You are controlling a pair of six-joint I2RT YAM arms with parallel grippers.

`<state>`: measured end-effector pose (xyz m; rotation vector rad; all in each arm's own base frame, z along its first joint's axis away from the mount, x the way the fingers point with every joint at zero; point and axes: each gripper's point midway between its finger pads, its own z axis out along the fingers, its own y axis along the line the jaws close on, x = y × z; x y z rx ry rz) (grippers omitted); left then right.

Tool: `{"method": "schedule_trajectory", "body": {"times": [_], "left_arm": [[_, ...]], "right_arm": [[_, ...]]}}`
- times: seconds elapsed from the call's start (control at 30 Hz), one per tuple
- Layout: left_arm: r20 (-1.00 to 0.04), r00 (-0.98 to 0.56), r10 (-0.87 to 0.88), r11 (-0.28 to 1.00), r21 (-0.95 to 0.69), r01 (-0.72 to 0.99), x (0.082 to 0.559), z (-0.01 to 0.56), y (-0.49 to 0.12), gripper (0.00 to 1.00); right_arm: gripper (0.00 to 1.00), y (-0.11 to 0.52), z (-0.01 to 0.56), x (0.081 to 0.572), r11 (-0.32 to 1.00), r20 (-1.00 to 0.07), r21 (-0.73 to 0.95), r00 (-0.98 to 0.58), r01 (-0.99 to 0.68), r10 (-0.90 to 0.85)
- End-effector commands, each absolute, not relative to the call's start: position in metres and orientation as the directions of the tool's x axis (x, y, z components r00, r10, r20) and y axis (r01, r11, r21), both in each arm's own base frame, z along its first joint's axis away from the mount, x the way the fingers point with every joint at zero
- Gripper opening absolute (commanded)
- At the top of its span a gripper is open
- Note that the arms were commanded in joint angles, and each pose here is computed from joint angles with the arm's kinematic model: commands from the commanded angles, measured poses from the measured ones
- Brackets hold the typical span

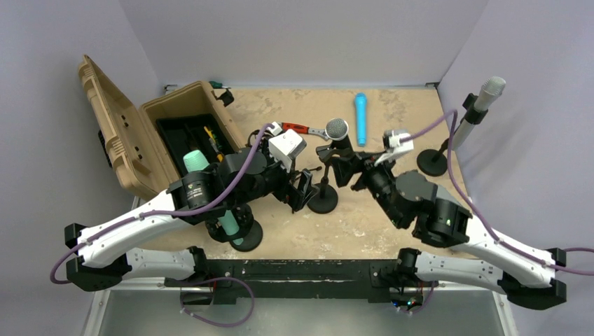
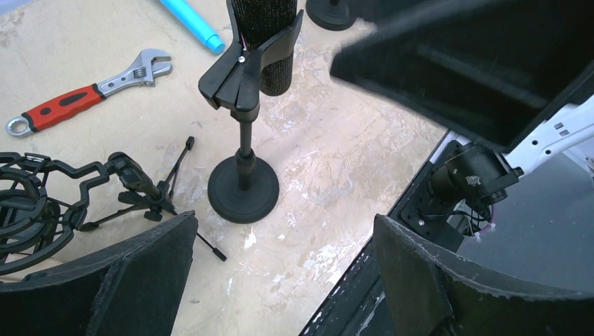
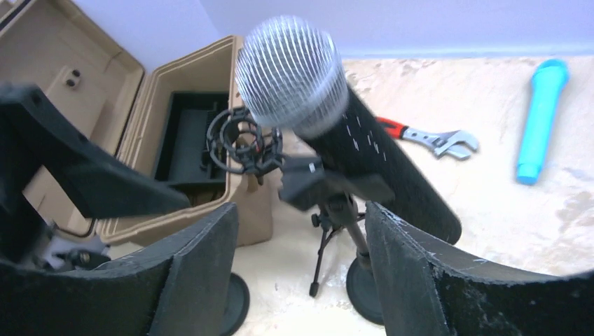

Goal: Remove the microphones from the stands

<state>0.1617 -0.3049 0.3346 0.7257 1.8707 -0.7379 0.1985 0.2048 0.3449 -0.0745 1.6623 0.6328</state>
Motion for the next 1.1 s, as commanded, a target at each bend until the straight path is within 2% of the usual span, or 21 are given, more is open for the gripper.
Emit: {"method": "schedule_trajectory", "body": {"times": [0.0,0.1,0.3,0.9,1.07], "left_arm": [[-0.938,-0.330,0.109,0.630,-0.192,0.753,0.165,0.359,-0.307,0.93],[-0.935,-0.337,0.109,0.633,-0.196,0.748,0.165,0.357,-0.307,0.93],[-0.929,-0.354,0.111,0.638,-0.207,0.742,0.166,0.351,-0.309,0.93],[-0.926,-0.356,0.125,0.670,-0.186,0.719,0.189,0.339,-0.324,0.92],[-0.941,-0.324,0.095,0.686,-0.175,0.707,0.203,0.343,-0.326,0.90]], "right_arm": [[0.65,0.205,0.362,0.219,0.941,-0.977,0.136,-0.197,-0.310,0.076],[0.66,0.211,0.371,0.235,0.957,-0.982,0.076,-0.185,-0.282,0.023],[0.65,0.208,0.388,0.262,0.952,-0.985,0.082,-0.170,-0.296,0.032],[0.65,0.215,0.400,0.278,0.958,-0.995,-0.016,-0.094,-0.286,-0.044],[0.59,0.215,0.399,0.282,0.961,-0.996,-0.025,-0.080,-0.274,-0.048]]}}
